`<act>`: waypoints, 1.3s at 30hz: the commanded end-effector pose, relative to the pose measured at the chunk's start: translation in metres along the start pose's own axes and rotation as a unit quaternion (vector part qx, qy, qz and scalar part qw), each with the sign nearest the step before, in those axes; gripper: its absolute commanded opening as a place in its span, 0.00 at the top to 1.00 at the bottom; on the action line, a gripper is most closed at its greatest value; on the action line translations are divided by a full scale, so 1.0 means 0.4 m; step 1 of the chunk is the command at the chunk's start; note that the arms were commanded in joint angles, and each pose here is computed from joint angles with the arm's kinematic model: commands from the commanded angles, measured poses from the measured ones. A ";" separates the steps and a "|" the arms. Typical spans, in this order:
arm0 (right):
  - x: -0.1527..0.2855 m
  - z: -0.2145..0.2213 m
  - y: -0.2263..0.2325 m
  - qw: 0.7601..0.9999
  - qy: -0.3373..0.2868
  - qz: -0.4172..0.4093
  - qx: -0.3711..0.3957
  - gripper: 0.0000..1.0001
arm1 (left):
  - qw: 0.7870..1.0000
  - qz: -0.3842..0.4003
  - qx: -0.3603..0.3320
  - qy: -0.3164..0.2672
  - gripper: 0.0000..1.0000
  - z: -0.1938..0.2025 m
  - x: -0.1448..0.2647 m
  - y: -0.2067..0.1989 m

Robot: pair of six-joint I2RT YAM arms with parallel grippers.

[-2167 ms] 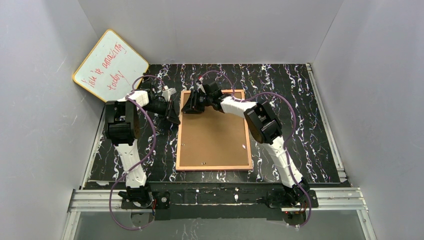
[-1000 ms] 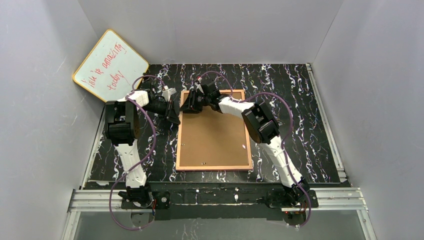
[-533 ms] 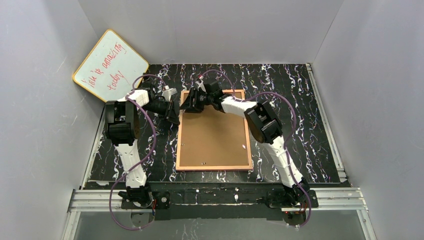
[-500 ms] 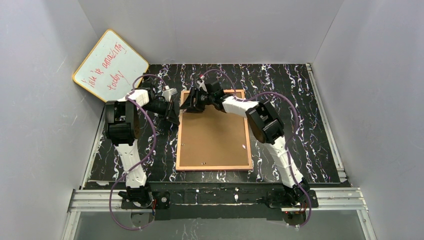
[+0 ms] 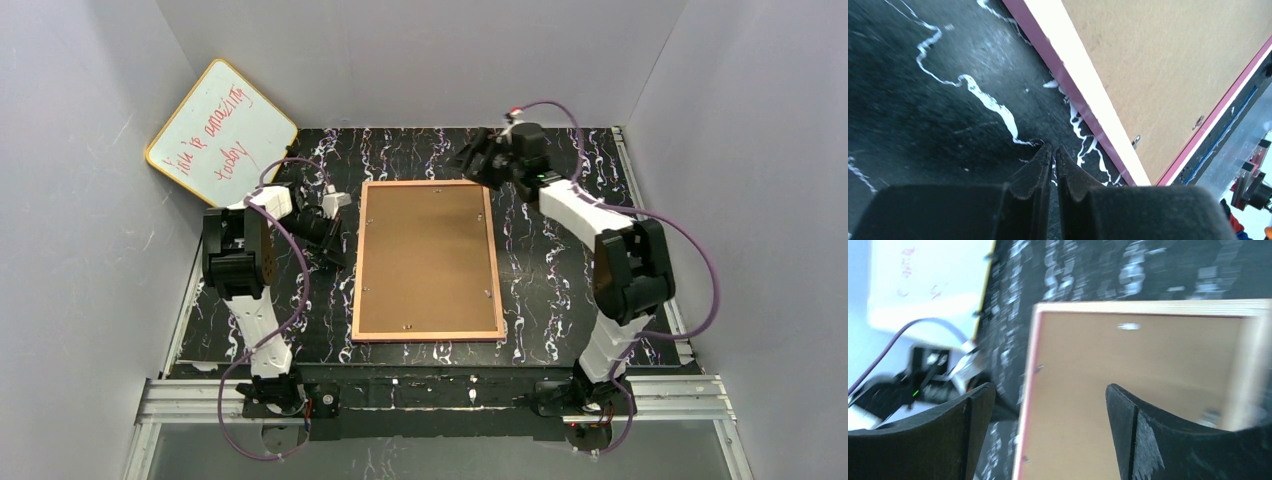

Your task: Put the photo into the frame

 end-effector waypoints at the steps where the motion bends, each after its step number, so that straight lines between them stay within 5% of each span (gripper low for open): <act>1: 0.083 0.017 -0.153 0.990 0.002 0.143 -0.003 0.10 | 0.998 -0.037 -0.031 0.036 0.92 0.049 -0.005 0.003; 7: 0.100 0.067 -0.266 0.980 0.048 0.185 -0.045 0.09 | 0.996 -0.033 -0.060 0.055 0.92 0.068 -0.035 -0.037; 17: -0.008 0.111 -0.324 0.982 0.097 0.131 -0.099 0.09 | 0.992 -0.039 -0.090 0.080 0.92 0.086 -0.073 -0.070; 27: -0.289 0.089 -0.144 0.988 0.145 0.009 -0.053 0.12 | 0.982 -0.009 -0.136 0.128 0.90 0.115 -0.148 -0.166; 32: -0.350 0.020 -0.076 0.991 0.130 -0.009 -0.015 0.02 | 0.964 0.038 -0.184 0.191 0.76 0.168 -0.190 -0.265; 35: -0.287 -0.054 -0.111 0.994 0.100 0.039 -0.007 0.01 | 0.954 0.062 -0.206 0.209 0.50 0.168 -0.141 -0.294; 39: -0.159 -0.105 -0.136 0.993 0.058 0.101 -0.001 0.01 | 0.952 0.071 -0.228 0.190 0.32 0.131 -0.036 -0.310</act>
Point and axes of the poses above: each gripper's point midway between its finger pads, its own x axis back along the fingers, its own y axis along the line the jaws close on, z = x × y, the point moved 8 cm from there along x, back along the fingers, and after that the axes turned 11 degrees about x, right-handed, at the moved point
